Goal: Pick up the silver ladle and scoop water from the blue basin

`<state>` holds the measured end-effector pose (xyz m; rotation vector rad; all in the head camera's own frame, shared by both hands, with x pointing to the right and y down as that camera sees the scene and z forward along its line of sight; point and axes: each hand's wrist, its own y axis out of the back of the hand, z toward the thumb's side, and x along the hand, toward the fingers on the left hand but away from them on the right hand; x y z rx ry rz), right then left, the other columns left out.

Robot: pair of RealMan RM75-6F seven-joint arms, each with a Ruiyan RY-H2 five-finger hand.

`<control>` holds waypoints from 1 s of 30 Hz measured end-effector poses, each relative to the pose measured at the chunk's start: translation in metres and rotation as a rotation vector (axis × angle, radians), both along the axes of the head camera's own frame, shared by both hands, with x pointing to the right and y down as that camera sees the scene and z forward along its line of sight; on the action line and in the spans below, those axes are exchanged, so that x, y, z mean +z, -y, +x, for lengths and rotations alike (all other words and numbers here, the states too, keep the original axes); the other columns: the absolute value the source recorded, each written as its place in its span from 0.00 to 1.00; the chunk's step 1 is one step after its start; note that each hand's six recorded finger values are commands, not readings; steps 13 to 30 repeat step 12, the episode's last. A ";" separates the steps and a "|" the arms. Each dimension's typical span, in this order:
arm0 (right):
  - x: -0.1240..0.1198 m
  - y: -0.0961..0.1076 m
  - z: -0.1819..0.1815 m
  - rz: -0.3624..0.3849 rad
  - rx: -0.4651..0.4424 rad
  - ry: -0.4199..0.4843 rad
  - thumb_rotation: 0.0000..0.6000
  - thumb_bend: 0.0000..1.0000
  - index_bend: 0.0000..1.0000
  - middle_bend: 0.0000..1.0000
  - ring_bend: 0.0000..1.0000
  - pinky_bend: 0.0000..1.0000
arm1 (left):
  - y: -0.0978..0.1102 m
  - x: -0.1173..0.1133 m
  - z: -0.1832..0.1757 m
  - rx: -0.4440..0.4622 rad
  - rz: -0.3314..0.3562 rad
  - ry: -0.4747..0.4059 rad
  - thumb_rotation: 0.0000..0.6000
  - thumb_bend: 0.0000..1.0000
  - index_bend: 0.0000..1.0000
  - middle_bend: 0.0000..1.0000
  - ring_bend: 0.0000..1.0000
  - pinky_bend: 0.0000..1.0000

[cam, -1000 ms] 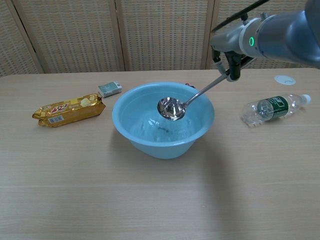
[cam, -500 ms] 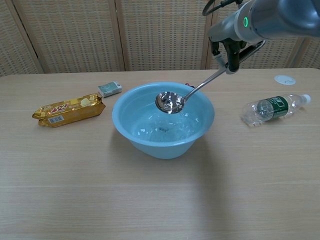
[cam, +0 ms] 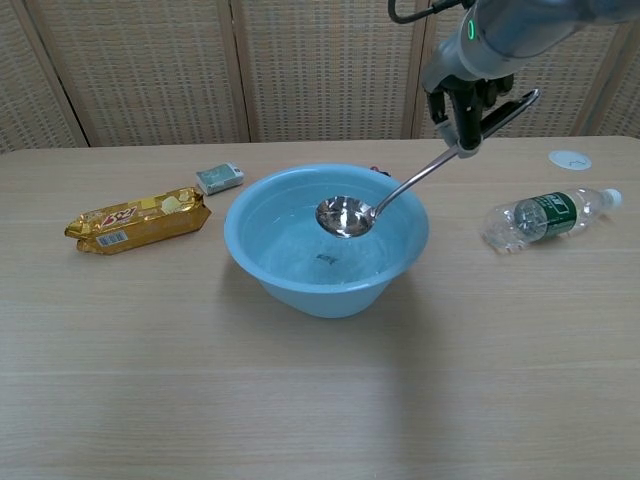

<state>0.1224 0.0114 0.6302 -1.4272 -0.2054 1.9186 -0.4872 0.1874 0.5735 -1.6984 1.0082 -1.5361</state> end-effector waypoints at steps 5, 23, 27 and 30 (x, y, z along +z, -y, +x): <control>-0.004 0.005 -0.004 -0.011 0.026 0.011 1.00 0.73 0.76 0.95 0.98 1.00 | 0.001 0.000 -0.001 -0.004 -0.001 -0.001 1.00 0.00 0.00 0.00 0.00 0.00; -0.013 0.012 -0.012 -0.019 0.057 0.022 1.00 0.73 0.76 0.95 0.98 1.00 | 0.002 0.001 -0.002 -0.008 -0.004 -0.002 1.00 0.00 0.00 0.00 0.00 0.00; -0.013 0.012 -0.012 -0.019 0.057 0.022 1.00 0.73 0.76 0.95 0.98 1.00 | 0.002 0.001 -0.002 -0.008 -0.004 -0.002 1.00 0.00 0.00 0.00 0.00 0.00; -0.013 0.012 -0.012 -0.019 0.057 0.022 1.00 0.73 0.76 0.95 0.98 1.00 | 0.002 0.001 -0.002 -0.008 -0.004 -0.002 1.00 0.00 0.00 0.00 0.00 0.00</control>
